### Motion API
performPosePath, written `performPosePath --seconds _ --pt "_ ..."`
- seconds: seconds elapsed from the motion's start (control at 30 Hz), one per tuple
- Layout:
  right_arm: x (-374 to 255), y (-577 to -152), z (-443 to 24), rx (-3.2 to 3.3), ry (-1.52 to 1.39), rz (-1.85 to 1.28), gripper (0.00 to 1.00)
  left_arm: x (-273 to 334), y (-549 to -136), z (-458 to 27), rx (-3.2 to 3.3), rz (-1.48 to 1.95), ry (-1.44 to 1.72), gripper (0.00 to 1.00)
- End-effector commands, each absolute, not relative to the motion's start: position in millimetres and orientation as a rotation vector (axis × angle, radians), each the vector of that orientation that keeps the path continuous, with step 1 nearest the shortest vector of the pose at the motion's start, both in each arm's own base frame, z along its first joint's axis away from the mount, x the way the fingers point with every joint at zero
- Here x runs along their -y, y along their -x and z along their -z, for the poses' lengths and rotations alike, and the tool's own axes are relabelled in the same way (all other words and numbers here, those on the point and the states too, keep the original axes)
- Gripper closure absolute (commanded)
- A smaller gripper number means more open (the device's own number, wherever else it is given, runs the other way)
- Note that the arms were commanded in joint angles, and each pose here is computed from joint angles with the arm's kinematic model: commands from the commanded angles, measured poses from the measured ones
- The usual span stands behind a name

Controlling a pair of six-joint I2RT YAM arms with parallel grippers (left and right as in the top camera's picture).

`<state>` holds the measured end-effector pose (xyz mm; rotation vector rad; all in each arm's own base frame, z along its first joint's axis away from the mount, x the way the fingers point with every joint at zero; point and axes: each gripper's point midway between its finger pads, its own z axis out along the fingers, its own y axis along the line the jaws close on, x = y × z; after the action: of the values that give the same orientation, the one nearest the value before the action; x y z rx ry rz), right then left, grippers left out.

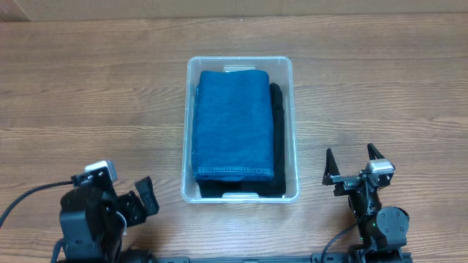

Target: Pack container

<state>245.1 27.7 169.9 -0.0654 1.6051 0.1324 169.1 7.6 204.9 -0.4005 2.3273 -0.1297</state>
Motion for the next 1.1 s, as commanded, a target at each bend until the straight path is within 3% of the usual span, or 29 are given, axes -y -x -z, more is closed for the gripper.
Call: performPosePath --seconds 0.0,0.17,0.37,0.47,1.07 --pt "-27 -245 -168 -1.602 0.066 -0.121 0.00 -12 -158 -197 -2.268 0.063 0.336 0.00" --pt "-27 -245 -168 -1.602 0.066 -0.121 0.00 -8 -187 -171 -1.996 0.123 0.279 0.00" --pt "-27 -245 -168 -1.602 0.066 -0.121 0.00 17 -243 -210 -1.457 0.070 -0.096 0.00" --pt "-27 -245 -168 -1.602 0.066 -0.121 0.00 15 -245 -158 -1.643 0.071 -0.086 0.00" --pt "-27 -245 -168 -1.602 0.066 -0.121 0.00 13 -246 -156 -1.652 0.061 -0.077 0.00"
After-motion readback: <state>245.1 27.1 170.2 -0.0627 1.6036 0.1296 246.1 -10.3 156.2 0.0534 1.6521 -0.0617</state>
